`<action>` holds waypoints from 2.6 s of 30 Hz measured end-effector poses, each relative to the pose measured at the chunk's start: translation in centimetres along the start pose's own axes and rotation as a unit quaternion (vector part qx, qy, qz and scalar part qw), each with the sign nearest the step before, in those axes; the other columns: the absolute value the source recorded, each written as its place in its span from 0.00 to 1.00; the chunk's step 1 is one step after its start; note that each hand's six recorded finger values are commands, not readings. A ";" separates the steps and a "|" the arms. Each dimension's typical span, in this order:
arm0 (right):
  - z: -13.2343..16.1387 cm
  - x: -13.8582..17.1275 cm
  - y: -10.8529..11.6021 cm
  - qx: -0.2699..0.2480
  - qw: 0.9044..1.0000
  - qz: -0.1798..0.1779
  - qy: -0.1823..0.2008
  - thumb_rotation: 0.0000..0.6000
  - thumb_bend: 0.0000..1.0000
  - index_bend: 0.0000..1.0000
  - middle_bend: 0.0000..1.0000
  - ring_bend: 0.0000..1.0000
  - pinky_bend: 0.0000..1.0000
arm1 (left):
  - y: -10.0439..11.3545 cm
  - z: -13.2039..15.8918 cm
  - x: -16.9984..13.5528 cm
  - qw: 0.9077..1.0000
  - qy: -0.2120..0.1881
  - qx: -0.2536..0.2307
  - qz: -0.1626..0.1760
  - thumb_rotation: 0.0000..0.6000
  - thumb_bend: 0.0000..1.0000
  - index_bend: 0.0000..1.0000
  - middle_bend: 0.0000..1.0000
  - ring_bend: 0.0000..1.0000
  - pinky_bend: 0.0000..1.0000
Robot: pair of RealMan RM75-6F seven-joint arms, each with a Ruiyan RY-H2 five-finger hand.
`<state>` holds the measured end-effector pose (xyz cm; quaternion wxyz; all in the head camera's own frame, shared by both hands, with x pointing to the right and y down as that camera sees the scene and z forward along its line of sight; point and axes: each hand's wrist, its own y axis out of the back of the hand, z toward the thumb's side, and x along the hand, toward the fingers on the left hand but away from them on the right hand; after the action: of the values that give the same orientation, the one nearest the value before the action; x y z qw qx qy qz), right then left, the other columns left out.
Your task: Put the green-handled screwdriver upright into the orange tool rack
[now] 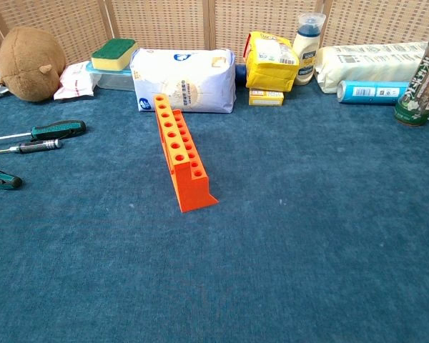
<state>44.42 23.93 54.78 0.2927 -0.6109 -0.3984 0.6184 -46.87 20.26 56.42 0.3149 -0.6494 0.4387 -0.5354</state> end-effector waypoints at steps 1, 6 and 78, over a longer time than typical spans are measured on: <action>0.0 0.0 0.0 0.000 1.000 0.000 0.000 0.95 0.01 0.00 0.00 0.00 0.00 | 0.1 -0.2 -0.2 1.000 0.008 0.014 -0.003 1.00 0.08 0.00 0.00 0.00 0.12; 0.0 -0.1 0.0 0.001 1.000 -0.001 0.000 0.94 0.01 0.00 0.00 0.00 0.00 | 0.5 -0.7 -0.9 0.998 0.035 0.045 -0.007 1.00 0.08 0.00 0.00 0.00 0.11; -0.8 -0.4 2.3 -0.036 0.996 -0.075 0.018 0.94 0.02 0.00 0.00 0.00 0.00 | -13.8 4.6 9.7 0.978 0.009 0.156 -0.135 1.00 0.31 0.44 1.00 0.96 0.95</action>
<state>45.49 22.52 53.11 0.3237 -0.6007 -0.4593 0.5688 -38.84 16.96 71.51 0.3326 -0.6407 0.2609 -0.6409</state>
